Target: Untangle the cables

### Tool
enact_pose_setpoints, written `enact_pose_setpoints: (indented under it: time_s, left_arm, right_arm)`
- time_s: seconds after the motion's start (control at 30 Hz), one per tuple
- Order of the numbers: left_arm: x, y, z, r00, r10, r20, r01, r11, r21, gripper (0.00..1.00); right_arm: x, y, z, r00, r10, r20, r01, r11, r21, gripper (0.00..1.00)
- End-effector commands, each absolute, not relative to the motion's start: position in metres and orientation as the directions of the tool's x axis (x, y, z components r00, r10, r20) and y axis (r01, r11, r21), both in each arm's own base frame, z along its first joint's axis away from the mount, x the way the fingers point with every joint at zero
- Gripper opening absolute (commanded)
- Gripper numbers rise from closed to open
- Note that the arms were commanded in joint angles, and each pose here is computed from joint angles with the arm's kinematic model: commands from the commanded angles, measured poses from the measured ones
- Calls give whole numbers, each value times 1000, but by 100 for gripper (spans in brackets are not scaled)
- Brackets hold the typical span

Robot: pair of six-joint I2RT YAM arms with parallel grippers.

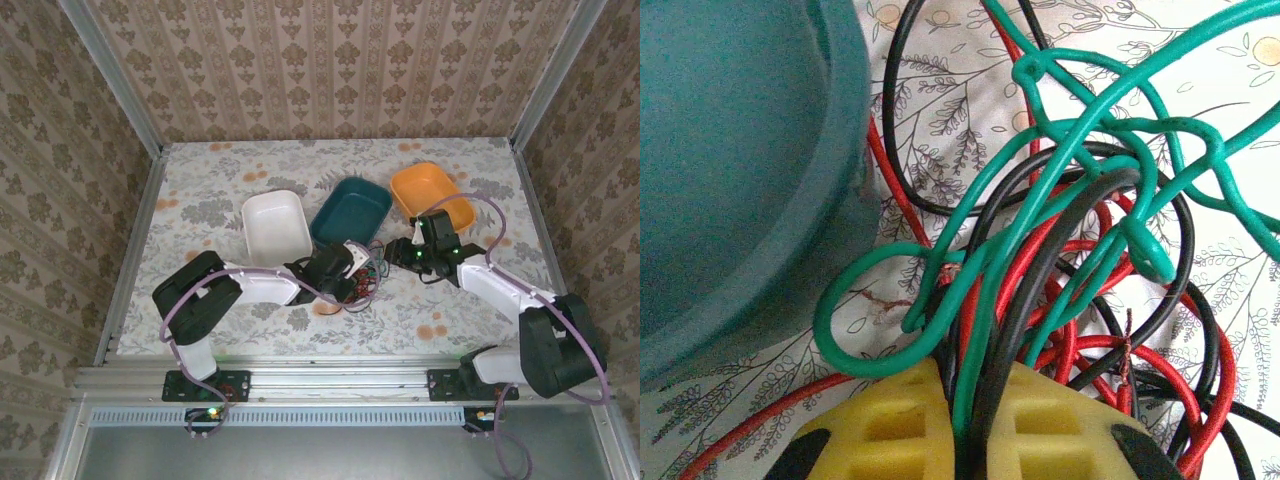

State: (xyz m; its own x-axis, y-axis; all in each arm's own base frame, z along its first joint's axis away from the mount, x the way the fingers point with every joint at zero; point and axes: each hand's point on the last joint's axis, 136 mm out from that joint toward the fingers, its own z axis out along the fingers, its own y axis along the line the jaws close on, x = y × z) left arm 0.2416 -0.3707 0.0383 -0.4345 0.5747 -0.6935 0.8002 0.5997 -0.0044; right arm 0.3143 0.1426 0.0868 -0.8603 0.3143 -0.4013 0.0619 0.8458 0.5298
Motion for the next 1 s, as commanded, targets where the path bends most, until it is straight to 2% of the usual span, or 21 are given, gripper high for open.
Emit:
enact_pose_setpoints:
  time_s: [0.0, 0.17, 0.2, 0.3, 0.43, 0.63, 0.83, 0.97]
  left_arm:
    - [214, -343, -6, -449, 703, -552, 832, 554, 30, 0]
    - [215, -344, -6, -442, 710, -549, 831, 555, 50, 0]
    - [215, -345, -5, -439, 711, -550, 831, 554, 54, 0]
    - [214, -344, -5, -436, 710, -553, 830, 555, 58, 0]
    - [213, -343, -7, -442, 712, -546, 829, 556, 53, 0]
    - [212, -344, -10, -442, 719, -536, 834, 549, 49, 0]
    - [212, -341, -11, -452, 719, -528, 829, 557, 49, 0]
    - [213, -339, -13, -464, 716, -522, 822, 568, 47, 0]
  right_arm:
    - [330, 146, 88, -845, 324, -426, 54, 844, 533, 40]
    - [337, 146, 65, -867, 314, -387, 89, 862, 500, 30]
    - [338, 145, 63, -867, 315, -387, 93, 864, 494, 24]
    - [340, 137, 61, -846, 339, -412, 119, 873, 473, 0]
    - [344, 114, 79, -778, 395, -489, 176, 884, 434, 0]
    - [343, 55, 135, -631, 496, -596, 302, 866, 400, 0]
    - [334, -9, 177, -465, 634, -617, 410, 772, 485, 0]
    - [328, -39, 188, -404, 690, -601, 466, 720, 513, 0]
